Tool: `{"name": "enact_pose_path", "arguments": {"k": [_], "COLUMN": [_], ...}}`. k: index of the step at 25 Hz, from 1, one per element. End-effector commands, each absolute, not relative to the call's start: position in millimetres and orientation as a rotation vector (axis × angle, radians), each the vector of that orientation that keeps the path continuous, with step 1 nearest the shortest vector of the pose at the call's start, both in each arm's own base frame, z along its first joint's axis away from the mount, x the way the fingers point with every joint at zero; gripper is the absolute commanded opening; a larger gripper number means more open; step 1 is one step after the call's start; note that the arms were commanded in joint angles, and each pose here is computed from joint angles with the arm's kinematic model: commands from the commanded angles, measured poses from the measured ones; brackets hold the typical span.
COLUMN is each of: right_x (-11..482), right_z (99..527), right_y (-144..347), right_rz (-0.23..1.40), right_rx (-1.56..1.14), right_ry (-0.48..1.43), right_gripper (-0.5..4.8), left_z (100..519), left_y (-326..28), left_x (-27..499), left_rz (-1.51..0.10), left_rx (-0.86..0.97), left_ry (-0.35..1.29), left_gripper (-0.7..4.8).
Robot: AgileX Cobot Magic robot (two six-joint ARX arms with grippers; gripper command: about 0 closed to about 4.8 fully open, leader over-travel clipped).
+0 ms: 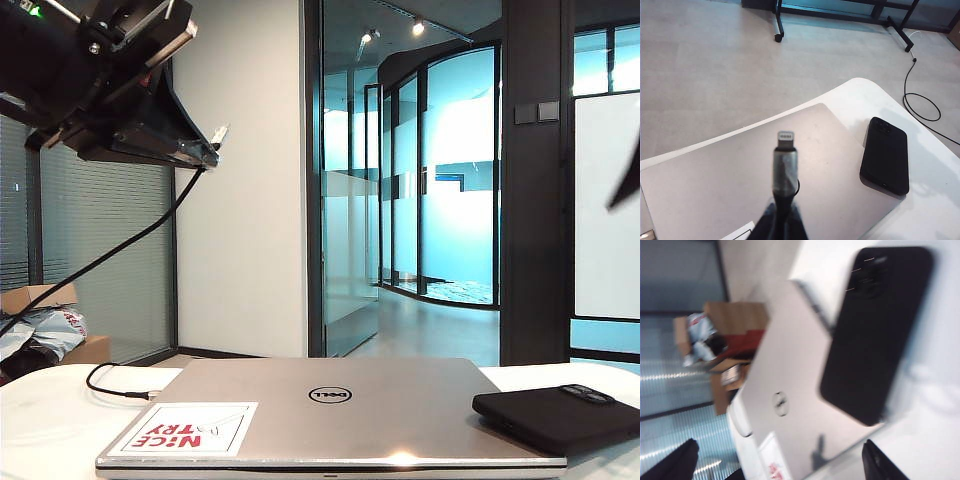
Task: Pick up the charging cable and the phone, plug the charging cable into the charging port on the phone, and finally place them back on the table.
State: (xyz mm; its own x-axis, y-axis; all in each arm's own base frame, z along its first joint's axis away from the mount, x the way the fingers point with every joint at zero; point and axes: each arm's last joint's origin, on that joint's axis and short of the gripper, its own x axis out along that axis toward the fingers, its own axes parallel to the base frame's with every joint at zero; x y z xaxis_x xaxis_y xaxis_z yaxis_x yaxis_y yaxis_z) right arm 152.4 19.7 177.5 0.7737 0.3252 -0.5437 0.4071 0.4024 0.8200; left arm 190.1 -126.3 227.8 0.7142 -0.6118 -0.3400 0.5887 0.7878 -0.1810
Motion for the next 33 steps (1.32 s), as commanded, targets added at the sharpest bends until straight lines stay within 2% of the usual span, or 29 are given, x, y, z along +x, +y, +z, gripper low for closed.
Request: {"name": "enact_pose_path", "arguments": {"k": [1, 23, 33], "right_x": [155, 206, 214], "right_z": [171, 101, 74], "right_y": [17, 19, 14], "right_rz": [-0.072, 0.041, 0.007], "right_rx": [1.196, 1.238, 1.252], "right_ry": [0.741, 0.829, 0.846], "right_gripper": [4.79, 4.79, 4.79], "left_z": [230, 231, 231], "left_y": [-127, -127, -127], "left_x": [191, 191, 191], "left_rz": [-0.672, -0.672, -0.673], "left_rx": [-0.057, -0.058, -0.06], "left_ry": [0.382, 0.377, 0.372], "left_gripper": [-0.06, -0.06, -0.06]}}
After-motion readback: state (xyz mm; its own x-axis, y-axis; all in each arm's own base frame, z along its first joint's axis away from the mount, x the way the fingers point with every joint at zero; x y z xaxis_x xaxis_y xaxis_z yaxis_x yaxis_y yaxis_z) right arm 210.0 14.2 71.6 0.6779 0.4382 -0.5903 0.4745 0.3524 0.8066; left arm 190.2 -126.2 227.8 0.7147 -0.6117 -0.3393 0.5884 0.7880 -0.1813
